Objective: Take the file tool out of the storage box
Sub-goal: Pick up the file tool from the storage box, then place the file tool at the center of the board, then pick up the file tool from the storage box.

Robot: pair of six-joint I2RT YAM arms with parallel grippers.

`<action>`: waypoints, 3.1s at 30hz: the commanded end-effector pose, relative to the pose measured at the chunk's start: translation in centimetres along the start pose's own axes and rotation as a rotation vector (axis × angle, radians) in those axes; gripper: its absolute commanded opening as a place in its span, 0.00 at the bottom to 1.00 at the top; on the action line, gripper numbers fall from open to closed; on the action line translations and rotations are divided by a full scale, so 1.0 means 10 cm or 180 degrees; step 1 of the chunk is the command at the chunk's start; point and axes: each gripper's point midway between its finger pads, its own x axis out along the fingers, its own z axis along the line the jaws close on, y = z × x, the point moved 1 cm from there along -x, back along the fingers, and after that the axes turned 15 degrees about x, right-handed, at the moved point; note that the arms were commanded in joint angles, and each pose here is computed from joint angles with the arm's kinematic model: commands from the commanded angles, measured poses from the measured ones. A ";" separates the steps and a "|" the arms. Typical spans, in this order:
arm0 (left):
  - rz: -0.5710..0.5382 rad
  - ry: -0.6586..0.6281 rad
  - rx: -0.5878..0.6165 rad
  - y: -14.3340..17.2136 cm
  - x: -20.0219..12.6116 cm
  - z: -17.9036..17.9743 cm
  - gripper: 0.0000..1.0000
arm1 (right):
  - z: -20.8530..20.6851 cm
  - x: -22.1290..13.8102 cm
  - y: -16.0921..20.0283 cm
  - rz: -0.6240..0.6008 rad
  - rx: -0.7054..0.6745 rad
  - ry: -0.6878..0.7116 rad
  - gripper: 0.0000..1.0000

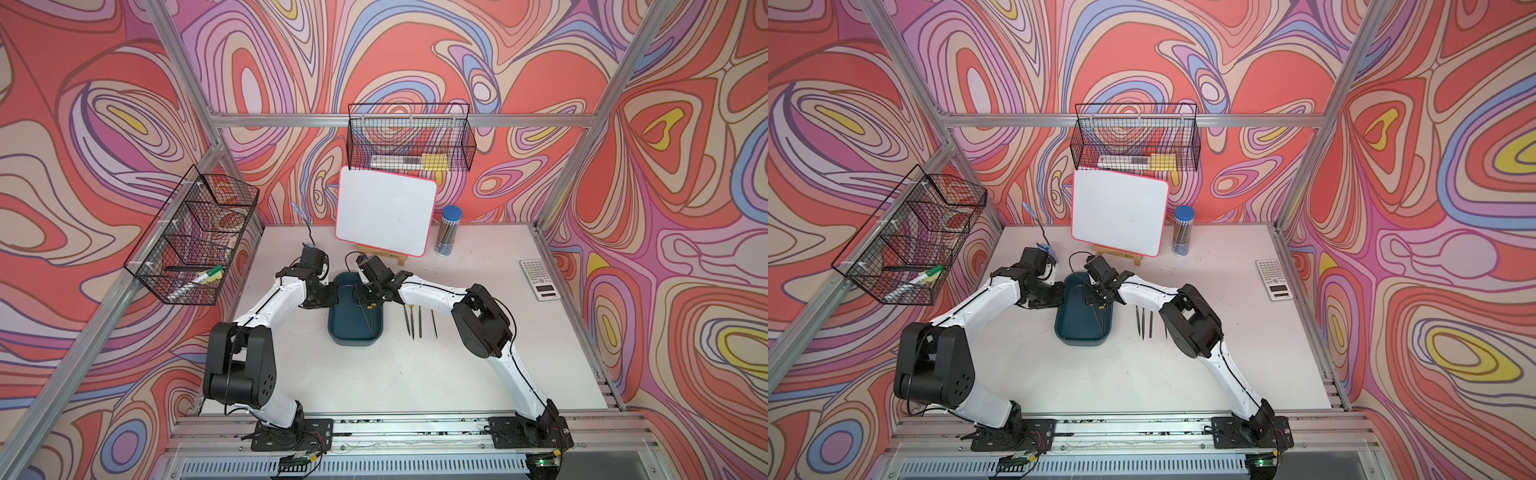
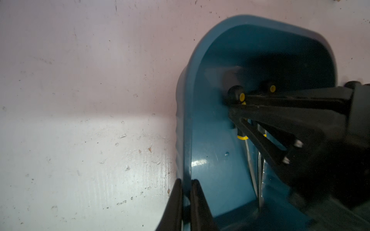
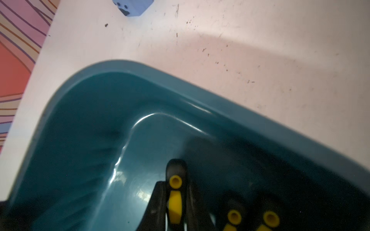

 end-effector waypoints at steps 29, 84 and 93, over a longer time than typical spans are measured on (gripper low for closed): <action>0.0059 0.0004 0.0031 0.10 0.11 0.00 0.00 | -2.14 -1.77 -0.04 -0.0673 0.0594 0.1293 0.03; -0.0134 0.0020 -0.0017 -0.14 -0.25 -0.07 0.00 | 0.02 -0.64 -0.01 -0.0042 -0.0344 0.0553 0.39; -0.0177 0.0028 0.0023 -0.18 -0.35 -0.09 0.00 | -0.12 -0.43 0.09 0.0163 -0.0291 0.0759 0.40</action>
